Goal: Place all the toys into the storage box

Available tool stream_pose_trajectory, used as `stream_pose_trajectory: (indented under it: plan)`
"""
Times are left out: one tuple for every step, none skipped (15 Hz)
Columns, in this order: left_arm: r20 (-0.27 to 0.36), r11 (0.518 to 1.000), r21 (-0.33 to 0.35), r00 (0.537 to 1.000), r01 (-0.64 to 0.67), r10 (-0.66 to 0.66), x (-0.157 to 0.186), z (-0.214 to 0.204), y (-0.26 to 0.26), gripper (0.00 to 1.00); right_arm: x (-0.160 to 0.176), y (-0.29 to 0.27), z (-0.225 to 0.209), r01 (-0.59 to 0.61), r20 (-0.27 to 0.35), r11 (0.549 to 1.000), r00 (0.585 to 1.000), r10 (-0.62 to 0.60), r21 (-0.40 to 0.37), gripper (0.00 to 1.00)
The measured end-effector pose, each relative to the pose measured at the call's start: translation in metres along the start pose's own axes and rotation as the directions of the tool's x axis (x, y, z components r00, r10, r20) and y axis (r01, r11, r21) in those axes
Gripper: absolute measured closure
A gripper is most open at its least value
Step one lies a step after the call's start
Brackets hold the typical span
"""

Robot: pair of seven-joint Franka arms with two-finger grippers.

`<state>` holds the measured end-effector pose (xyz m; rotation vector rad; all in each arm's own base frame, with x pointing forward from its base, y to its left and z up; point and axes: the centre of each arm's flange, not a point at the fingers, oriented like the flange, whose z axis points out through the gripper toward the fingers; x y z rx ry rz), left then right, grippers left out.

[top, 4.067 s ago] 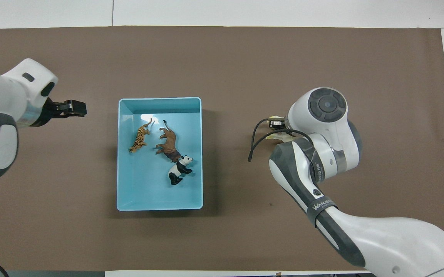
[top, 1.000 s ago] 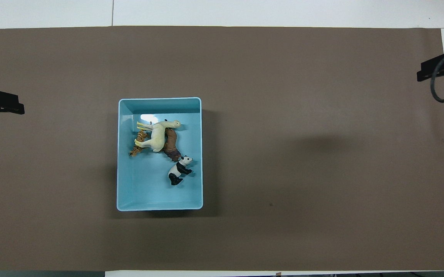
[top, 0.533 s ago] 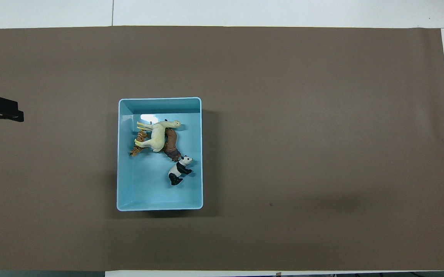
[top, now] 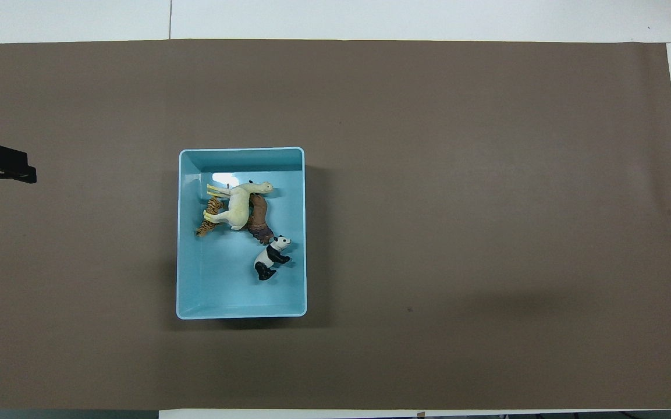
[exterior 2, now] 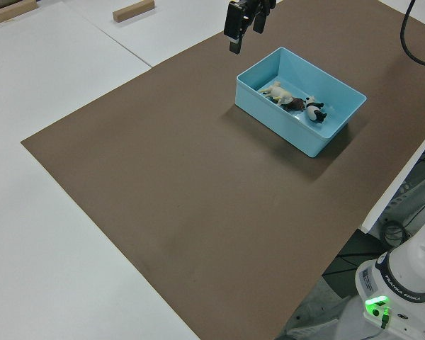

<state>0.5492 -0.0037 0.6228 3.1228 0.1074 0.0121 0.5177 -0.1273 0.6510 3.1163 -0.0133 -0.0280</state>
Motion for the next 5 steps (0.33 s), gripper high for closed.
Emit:
stream_pose_trajectory:
  plan:
    - [0.000, 1.000, 0.000, 1.000, -0.001, 0.001, 0.0000, 0.0001, 0.0005, 0.00, 0.0000, 0.0000, 0.0000, -0.008, 0.000, 1.000, 1.000, 0.008, 0.000, 0.00]
    - [0.000, 1.000, 0.000, 1.000, -0.002, 0.002, 0.0000, 0.0002, 0.0010, 0.00, 0.0000, -0.0002, 0.0001, -0.013, 0.001, 1.000, 1.000, 0.013, 0.000, 0.00]
    - [0.000, 1.000, 0.000, 1.000, -0.003, 0.003, 0.0000, 0.0002, 0.0014, 0.00, 0.0000, -0.0007, 0.0001, -0.017, 0.001, 1.000, 1.000, 0.017, 0.001, 0.00]
    - [0.001, 1.000, 0.000, 1.000, -0.003, 0.003, -0.0001, 0.0002, 0.0017, 0.00, 0.0000, -0.0012, 0.0002, -0.018, 0.002, 1.000, 1.000, 0.018, 0.001, 0.00]
    - [0.001, 1.000, 0.000, 1.000, -0.003, 0.003, -0.0001, 0.0003, 0.0017, 0.00, -0.0001, -0.0013, 0.0003, -0.018, 0.003, 1.000, 1.000, 0.018, 0.001, 0.00]
